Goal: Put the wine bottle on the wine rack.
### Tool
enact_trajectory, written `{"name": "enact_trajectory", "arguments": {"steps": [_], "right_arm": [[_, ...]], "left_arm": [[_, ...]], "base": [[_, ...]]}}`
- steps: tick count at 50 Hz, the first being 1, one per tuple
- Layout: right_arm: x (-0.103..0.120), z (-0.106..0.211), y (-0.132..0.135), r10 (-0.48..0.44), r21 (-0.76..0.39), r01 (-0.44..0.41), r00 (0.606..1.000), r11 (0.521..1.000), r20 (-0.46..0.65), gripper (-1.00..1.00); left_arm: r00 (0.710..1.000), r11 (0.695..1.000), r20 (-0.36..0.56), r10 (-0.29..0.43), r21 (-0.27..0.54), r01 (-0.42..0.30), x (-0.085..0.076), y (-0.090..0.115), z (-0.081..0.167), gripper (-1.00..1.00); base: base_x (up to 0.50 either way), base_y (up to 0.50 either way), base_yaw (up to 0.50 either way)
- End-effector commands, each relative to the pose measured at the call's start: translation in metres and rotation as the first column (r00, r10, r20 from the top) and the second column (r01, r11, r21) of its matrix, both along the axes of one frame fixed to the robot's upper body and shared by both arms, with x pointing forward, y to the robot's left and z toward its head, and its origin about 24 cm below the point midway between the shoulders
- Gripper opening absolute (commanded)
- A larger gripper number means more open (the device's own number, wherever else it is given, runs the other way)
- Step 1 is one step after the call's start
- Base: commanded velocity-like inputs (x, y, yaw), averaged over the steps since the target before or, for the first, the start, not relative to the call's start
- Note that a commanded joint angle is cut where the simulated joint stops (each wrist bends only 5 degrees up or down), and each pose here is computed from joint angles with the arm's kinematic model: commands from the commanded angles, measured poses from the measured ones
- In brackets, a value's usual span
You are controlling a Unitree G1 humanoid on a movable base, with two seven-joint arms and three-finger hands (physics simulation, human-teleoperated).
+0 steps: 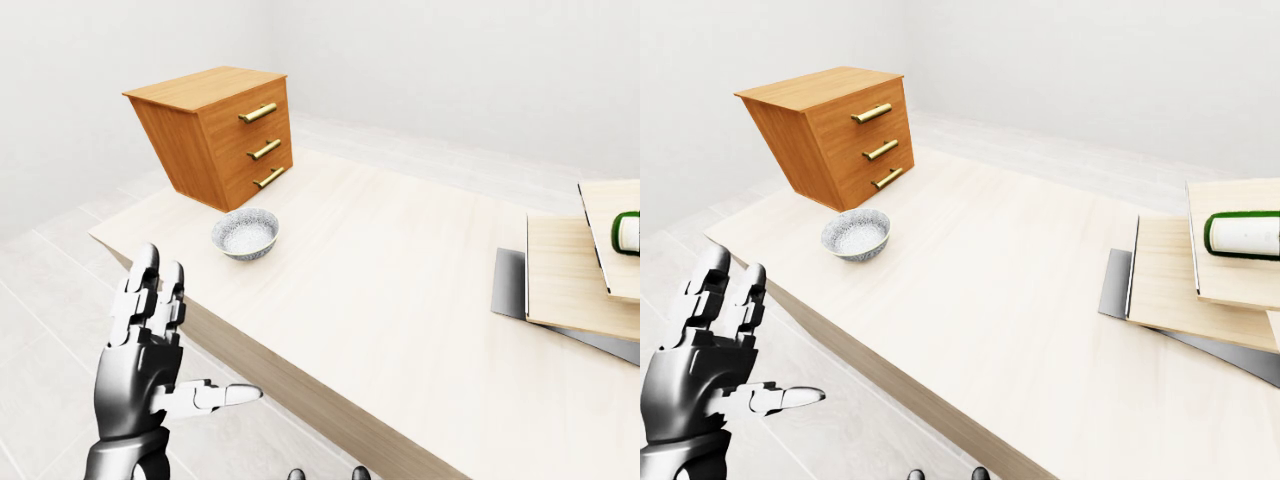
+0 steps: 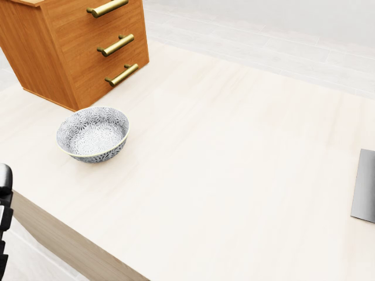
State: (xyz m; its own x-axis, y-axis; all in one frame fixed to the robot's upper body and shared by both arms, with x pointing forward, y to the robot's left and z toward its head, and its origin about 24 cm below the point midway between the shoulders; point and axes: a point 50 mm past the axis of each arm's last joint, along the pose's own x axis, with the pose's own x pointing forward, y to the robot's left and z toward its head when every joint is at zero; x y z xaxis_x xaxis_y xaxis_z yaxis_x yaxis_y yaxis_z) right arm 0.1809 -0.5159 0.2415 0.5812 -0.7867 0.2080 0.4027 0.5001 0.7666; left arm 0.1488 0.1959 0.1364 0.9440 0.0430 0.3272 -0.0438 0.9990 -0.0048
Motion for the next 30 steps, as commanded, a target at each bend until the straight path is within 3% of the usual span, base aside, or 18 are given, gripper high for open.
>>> {"name": "enact_trajectory", "arguments": {"steps": [1, 20, 30], "right_arm": [[0.009, -0.019, 0.002, 0.007, 0.047, -0.003, 0.997, 0.999, -0.074, -1.0], [0.023, -0.039, 0.007, 0.008, 0.112, 0.01, 0.987, 0.994, -0.163, -1.0], [0.016, -0.052, 0.004, -0.04, 0.177, 0.08, 0.975, 0.981, -0.217, -1.0]], "left_arm": [[1.0, 1.0, -0.002, 0.0, 0.0, 0.0, 0.001, 0.0, -0.001, 1.0], [1.0, 1.0, 0.016, 0.0, 0.012, 0.0, 0.0, -0.003, 0.004, 1.0], [1.0, 1.0, 0.017, -0.003, 0.014, 0.002, 0.001, -0.005, 0.005, 1.0]], "base": [[0.0, 0.0, 0.0], [0.0, 0.0, 0.0], [0.0, 0.0, 0.0]]}}
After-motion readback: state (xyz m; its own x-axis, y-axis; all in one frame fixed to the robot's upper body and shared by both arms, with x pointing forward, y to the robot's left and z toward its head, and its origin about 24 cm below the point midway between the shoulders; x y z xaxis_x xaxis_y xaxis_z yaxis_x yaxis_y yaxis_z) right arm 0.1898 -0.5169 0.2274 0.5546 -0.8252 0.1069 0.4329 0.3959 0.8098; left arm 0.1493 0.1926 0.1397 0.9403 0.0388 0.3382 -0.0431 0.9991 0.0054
